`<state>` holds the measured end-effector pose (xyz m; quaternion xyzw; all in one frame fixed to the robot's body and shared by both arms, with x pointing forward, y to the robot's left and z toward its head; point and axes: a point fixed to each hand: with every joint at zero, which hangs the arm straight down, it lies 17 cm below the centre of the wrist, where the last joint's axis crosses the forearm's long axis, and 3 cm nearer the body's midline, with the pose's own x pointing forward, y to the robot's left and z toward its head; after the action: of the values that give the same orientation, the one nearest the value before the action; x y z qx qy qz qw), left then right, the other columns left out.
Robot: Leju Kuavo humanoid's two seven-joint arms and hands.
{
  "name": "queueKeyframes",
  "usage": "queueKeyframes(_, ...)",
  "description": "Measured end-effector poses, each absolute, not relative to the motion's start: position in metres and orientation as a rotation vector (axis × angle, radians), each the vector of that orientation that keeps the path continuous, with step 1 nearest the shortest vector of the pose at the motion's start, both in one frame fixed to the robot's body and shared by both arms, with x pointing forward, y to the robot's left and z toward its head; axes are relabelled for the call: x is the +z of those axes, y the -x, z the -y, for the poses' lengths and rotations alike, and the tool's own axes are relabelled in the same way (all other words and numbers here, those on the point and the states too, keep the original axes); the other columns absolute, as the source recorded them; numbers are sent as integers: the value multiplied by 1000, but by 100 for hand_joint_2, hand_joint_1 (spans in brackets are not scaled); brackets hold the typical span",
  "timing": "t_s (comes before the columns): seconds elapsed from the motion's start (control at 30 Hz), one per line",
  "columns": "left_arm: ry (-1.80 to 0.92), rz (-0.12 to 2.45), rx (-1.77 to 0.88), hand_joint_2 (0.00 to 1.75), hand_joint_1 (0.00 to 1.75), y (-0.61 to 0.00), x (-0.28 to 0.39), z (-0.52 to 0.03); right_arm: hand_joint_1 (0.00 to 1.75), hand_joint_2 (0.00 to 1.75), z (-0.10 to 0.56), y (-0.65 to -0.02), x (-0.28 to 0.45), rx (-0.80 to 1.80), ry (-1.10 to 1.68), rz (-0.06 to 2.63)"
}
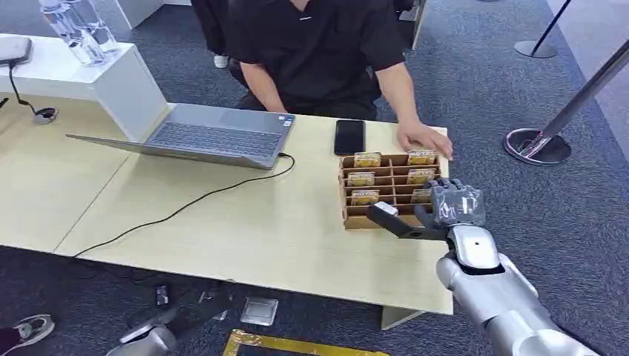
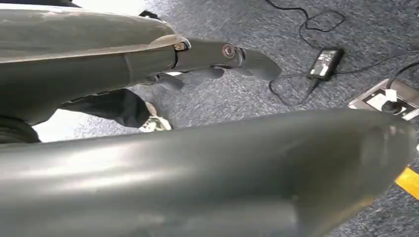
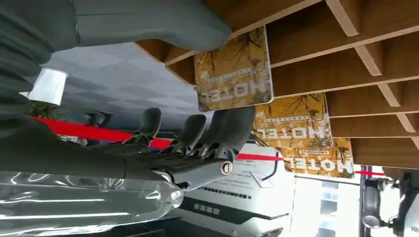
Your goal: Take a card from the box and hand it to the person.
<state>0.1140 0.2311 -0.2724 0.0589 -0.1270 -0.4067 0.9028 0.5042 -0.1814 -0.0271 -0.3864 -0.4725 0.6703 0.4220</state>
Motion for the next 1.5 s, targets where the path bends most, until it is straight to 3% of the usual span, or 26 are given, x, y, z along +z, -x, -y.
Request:
queueKeyframes(0.17,-122,263,-841,0,0,-114,-272,-231,75,175,181,-503,-29,1686,959,1178)
queueKeyframes(0.27,-122,263,-841,0,0,-114,-272,-231,126,175,181,-502,-30,1692,951,1174)
queueKeyframes(0.33,-121,264,-841,0,0,-114,-272,-231,140,175,181,-502,-31,1694,948,1173)
queueKeyframes(0.8,-123,297,-841,0,0,-119,-271,-229,147,175,174,-503,-21,1646,946,1260)
queueKeyframes(0.83,-124,308,-841,175,0,-121,-271,-228,154,175,173,-504,-18,1635,948,1275)
queueKeyframes(0.97,-137,363,-840,175,0,-130,-268,-227,173,175,171,-507,-10,1591,950,1330)
queueKeyframes(1.23,-140,374,-843,175,0,-132,-268,-226,173,175,165,-510,6,1498,925,1427)
queueKeyframes(1.5,-147,358,-827,175,0,-130,-269,-228,173,175,140,-526,82,1078,771,1771)
